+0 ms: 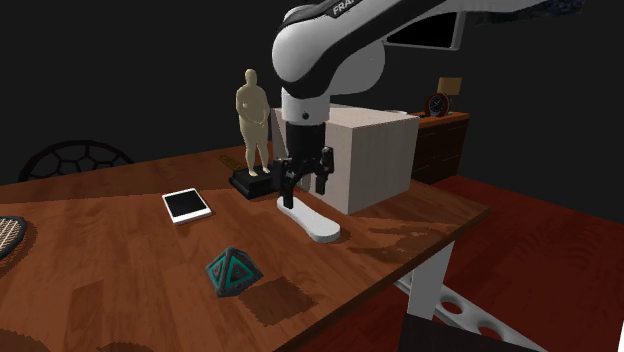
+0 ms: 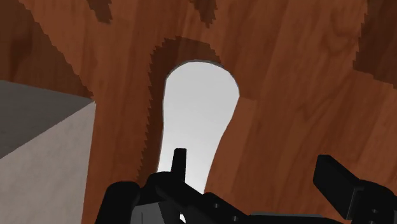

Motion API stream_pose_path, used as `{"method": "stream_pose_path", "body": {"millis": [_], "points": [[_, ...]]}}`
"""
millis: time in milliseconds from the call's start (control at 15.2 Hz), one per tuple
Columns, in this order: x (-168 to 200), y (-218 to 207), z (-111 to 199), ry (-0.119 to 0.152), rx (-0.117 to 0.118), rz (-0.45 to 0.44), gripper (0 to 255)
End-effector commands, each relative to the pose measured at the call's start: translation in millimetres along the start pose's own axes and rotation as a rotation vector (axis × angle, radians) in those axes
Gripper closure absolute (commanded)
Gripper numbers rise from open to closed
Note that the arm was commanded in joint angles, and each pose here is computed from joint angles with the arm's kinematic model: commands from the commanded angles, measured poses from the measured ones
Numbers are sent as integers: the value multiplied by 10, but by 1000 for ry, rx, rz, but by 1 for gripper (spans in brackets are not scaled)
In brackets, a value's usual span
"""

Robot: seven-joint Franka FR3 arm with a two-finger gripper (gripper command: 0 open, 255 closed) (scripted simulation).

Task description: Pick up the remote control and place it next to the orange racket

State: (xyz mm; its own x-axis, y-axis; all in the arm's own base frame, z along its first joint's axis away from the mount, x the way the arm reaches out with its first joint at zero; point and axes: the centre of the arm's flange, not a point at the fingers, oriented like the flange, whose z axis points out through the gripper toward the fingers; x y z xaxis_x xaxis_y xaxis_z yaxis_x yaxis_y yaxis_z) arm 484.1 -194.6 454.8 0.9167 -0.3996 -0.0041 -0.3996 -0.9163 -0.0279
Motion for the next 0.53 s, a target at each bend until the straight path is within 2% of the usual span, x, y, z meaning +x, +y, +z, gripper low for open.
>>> {"method": "stream_pose_path", "body": {"millis": [0, 198, 462], "points": [[186, 166, 142, -1, -4, 34, 0], [456, 413, 285, -2, -9, 83, 0], [494, 453, 465, -2, -10, 90, 0]]}}
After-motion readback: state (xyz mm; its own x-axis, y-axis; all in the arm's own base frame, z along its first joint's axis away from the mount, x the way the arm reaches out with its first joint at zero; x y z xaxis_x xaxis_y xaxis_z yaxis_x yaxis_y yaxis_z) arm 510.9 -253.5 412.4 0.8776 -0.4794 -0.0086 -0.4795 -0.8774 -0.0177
